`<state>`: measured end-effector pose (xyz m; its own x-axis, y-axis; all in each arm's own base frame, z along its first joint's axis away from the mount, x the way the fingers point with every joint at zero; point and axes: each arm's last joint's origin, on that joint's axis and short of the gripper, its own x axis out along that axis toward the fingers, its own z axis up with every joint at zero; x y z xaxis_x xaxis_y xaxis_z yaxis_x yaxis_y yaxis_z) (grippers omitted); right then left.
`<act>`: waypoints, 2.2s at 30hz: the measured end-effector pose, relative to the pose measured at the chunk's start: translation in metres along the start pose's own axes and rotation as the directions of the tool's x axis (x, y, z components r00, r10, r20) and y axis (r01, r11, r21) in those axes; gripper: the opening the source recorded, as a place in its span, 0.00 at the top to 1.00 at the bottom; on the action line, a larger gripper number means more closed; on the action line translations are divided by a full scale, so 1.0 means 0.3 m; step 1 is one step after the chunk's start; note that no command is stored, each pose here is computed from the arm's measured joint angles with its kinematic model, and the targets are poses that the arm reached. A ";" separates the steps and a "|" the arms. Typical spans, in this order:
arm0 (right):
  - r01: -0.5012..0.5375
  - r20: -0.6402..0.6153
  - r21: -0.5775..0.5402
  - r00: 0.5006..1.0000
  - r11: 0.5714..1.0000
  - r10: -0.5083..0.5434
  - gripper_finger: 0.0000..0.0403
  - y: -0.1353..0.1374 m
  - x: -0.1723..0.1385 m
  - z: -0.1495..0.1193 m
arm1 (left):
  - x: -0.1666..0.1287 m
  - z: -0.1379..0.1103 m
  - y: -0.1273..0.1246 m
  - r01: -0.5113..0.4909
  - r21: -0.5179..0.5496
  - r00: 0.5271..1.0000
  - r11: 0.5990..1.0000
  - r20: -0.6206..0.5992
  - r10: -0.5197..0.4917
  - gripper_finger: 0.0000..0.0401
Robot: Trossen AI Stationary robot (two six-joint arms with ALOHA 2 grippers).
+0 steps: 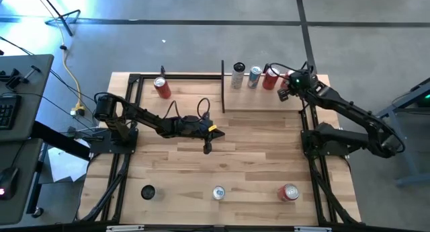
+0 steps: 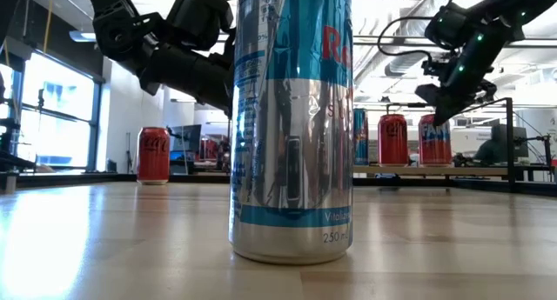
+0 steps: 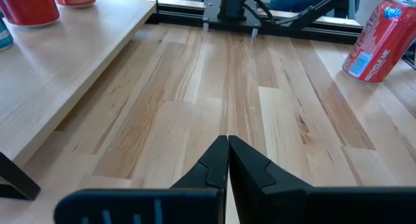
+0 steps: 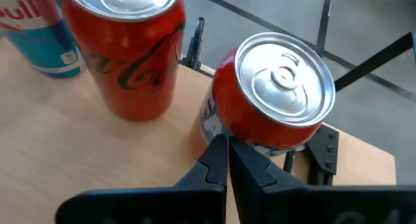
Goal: Place canned beverage on shelf
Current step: Put the top orange soda can on the shelf, then put the orange soda can on the shelf and align it with the other orange soda can
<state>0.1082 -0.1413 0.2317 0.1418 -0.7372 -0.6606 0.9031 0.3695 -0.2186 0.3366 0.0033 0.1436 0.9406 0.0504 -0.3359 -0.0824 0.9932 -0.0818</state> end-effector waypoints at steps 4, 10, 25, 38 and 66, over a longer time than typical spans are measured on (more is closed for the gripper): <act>-0.009 0.015 -0.018 1.000 1.000 0.009 1.00 0.000 -0.010 0.001 | 0.000 -0.001 0.000 0.000 0.001 1.000 1.000 -0.003 0.000 0.99; -0.016 0.029 0.007 0.999 1.000 0.016 1.00 -0.021 -0.072 0.010 | 0.000 -0.001 0.000 0.000 0.008 1.000 1.000 -0.003 0.000 0.99; -0.477 -0.265 -0.276 0.872 0.835 0.411 1.00 0.154 -0.432 -0.084 | 0.000 -0.001 0.000 0.000 0.029 1.000 1.000 -0.003 0.000 0.99; -0.628 -0.617 -0.270 0.695 0.730 0.369 0.98 0.359 -0.740 -0.290 | 0.000 0.000 0.002 -0.002 0.053 1.000 0.999 -0.002 0.002 0.99; -0.513 -0.672 -0.310 0.714 0.801 0.197 0.22 0.614 -0.962 -0.553 | 0.000 -0.011 -0.006 0.005 0.048 0.999 0.999 -0.033 -0.003 0.99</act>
<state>0.1665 0.2335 0.2628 0.0070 -0.0730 -0.9973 0.5248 0.8492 -0.0585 0.3355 0.0011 0.1407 0.9296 0.0440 -0.3660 -0.0622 0.9973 -0.0382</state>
